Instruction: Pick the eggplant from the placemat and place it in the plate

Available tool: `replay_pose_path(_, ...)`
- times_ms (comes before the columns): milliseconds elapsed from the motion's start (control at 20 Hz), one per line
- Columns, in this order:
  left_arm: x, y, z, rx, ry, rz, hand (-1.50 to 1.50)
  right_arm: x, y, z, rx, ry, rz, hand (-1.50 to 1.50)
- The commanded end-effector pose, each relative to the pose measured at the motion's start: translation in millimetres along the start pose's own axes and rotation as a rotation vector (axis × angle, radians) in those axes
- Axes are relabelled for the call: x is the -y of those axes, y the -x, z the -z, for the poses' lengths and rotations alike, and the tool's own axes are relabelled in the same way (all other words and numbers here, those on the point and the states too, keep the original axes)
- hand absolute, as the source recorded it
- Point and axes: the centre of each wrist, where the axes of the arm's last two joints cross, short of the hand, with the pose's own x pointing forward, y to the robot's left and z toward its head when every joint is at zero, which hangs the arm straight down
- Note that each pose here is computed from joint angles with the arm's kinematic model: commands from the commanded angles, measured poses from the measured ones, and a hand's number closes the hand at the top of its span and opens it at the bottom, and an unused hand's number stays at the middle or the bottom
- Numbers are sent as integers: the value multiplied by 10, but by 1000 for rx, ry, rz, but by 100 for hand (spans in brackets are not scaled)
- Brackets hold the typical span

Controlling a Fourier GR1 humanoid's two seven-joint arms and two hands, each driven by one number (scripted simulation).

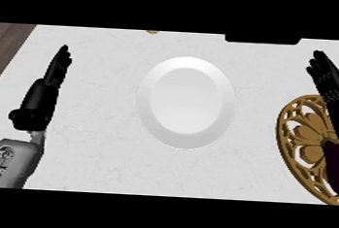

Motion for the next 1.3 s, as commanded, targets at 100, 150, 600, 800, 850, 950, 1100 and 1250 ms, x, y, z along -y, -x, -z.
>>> replay_pose_path(100,57,348,-406,-250,-43,-19,0,227,100,-83,-68,-186,250,150)
replay_pose_path(150,123,403,-418,-335,-45,-59,0,217,151,-12,-85,-234,301,150)
replay_pose_path(600,432,551,-695,-570,-75,-182,0,963,588,-531,-67,-102,-136,150)
replay_pose_path(800,359,560,-742,-591,-91,-177,0,831,1047,-932,-38,-142,294,-150)
replay_pose_path(850,502,443,-643,-568,-67,-174,0,1007,987,-918,28,-209,290,-150)
replay_pose_path(950,459,488,-725,-586,-55,-159,0,1258,1001,-990,-21,-386,181,-150)
replay_pose_path(1100,562,421,-694,-576,-26,-185,0,1524,793,-756,-24,-486,-41,-150)
replay_pose_path(1250,474,364,-652,-570,-43,-155,0,1463,698,-689,-21,-526,-290,-150)
